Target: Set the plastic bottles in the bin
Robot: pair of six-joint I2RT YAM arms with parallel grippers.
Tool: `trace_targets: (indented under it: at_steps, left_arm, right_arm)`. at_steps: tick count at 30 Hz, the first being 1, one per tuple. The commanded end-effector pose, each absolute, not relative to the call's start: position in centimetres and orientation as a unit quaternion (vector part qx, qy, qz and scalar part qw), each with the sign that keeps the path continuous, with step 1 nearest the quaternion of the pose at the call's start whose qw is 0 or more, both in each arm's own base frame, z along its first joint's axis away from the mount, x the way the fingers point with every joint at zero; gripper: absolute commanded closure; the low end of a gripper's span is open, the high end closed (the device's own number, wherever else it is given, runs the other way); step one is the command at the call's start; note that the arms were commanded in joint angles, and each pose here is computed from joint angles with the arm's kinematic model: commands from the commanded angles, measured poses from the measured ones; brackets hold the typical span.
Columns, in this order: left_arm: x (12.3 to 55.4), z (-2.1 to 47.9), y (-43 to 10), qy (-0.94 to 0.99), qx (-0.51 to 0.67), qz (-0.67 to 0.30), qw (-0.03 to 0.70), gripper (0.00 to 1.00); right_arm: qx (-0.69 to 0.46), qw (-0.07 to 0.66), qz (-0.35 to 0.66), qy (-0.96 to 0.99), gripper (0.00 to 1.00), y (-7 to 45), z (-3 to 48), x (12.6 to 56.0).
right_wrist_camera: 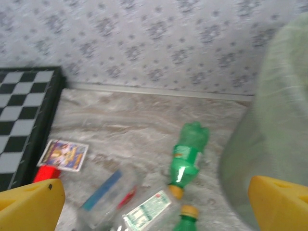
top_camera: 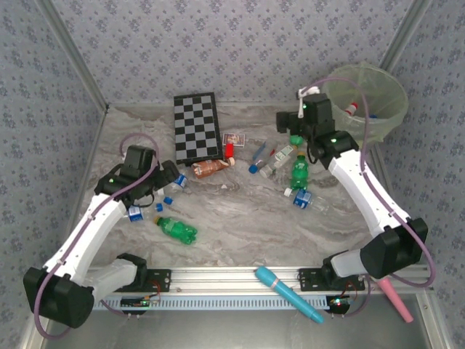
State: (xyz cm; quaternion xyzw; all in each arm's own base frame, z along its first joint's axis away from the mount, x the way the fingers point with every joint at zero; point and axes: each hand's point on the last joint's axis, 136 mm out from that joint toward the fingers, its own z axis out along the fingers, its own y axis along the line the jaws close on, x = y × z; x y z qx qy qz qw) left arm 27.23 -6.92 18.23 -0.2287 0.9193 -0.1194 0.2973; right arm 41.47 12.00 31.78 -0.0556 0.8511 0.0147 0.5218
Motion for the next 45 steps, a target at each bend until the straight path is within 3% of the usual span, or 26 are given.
trace_targets:
  at_steps: [1, 9, 21, 35, 45]
  left_arm:
    - [25.0, 17.0, -4.3, 0.917, -0.288, -0.080, 0.266, 0.07]
    - [22.6, 14.5, -1.0, 0.902, -0.374, -0.047, 0.213, 0.16]
    - [18.4, 11.4, -3.9, 0.882, -0.444, -0.120, 0.106, 0.26]
    - [16.3, 8.3, -8.6, 0.882, -0.439, -0.165, 0.053, 0.25]
    - [16.6, 5.4, -11.2, 0.881, -0.433, -0.175, 0.077, 0.23]
  right_arm:
    - [-0.074, 0.532, 0.044, 0.842, 0.00, 15.2, 31.9, 41.0]
    - [-0.137, 0.518, 0.076, 0.841, 0.00, 21.6, 29.8, 39.8]
    - [-0.156, 0.515, 0.074, 0.839, 0.00, 22.5, 28.9, 39.6]
    - [-0.171, 0.504, 0.075, 0.844, 0.00, 22.4, 28.2, 39.1]
    - [-0.175, 0.491, 0.065, 0.851, 0.00, 20.5, 27.8, 37.6]
